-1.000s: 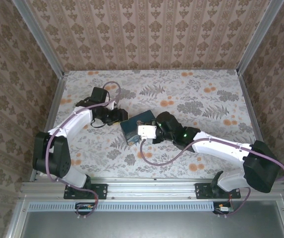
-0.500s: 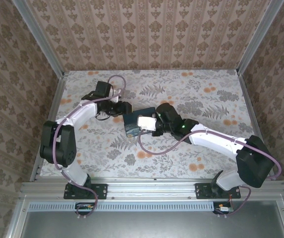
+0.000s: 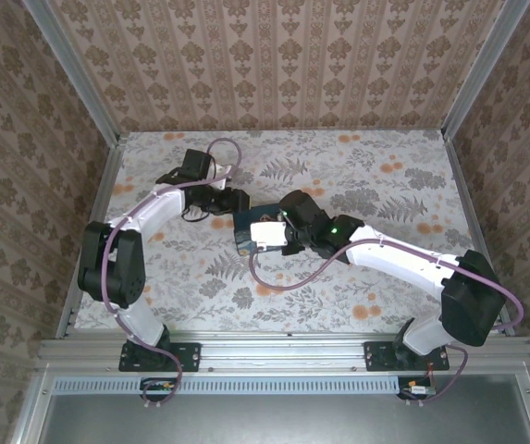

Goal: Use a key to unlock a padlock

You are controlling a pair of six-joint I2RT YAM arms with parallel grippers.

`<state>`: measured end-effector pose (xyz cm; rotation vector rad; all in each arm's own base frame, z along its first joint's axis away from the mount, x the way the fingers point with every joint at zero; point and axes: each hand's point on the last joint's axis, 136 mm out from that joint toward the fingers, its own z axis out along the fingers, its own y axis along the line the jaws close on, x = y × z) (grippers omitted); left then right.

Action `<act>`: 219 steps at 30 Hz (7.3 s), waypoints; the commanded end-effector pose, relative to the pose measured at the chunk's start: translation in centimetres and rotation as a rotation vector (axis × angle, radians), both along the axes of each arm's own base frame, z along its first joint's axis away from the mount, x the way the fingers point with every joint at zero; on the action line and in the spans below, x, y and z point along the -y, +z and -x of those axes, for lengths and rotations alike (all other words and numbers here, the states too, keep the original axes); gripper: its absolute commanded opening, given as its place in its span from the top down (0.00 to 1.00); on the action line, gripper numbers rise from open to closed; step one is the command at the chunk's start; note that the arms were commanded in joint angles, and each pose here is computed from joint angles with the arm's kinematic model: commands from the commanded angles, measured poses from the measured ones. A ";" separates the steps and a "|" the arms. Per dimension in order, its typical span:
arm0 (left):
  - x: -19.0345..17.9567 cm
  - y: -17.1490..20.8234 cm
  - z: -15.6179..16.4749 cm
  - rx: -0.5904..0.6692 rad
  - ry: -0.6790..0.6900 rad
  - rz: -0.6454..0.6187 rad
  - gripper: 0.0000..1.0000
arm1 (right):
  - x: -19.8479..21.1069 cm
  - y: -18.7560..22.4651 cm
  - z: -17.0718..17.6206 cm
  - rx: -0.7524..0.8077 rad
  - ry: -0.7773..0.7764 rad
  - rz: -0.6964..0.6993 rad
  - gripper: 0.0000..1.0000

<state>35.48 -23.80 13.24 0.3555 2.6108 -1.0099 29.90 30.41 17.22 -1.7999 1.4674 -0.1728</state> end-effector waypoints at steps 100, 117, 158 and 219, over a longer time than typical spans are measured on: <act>-0.6 -0.1 4.6 -0.097 0.039 -0.030 0.49 | 5.1 -0.8 -11.5 -0.467 -0.442 -0.438 0.83; -0.5 -0.6 4.4 -0.094 0.044 -0.039 0.50 | 6.1 -1.0 -10.3 -0.449 -0.482 -0.425 0.86; 1.5 1.0 0.2 -0.020 -0.029 0.026 0.50 | 5.1 3.3 -2.2 -0.664 -0.066 -0.422 0.54; 0.8 -0.1 1.6 -0.088 0.075 0.015 0.50 | 1.8 -0.8 -5.4 -0.330 -0.462 -0.392 0.96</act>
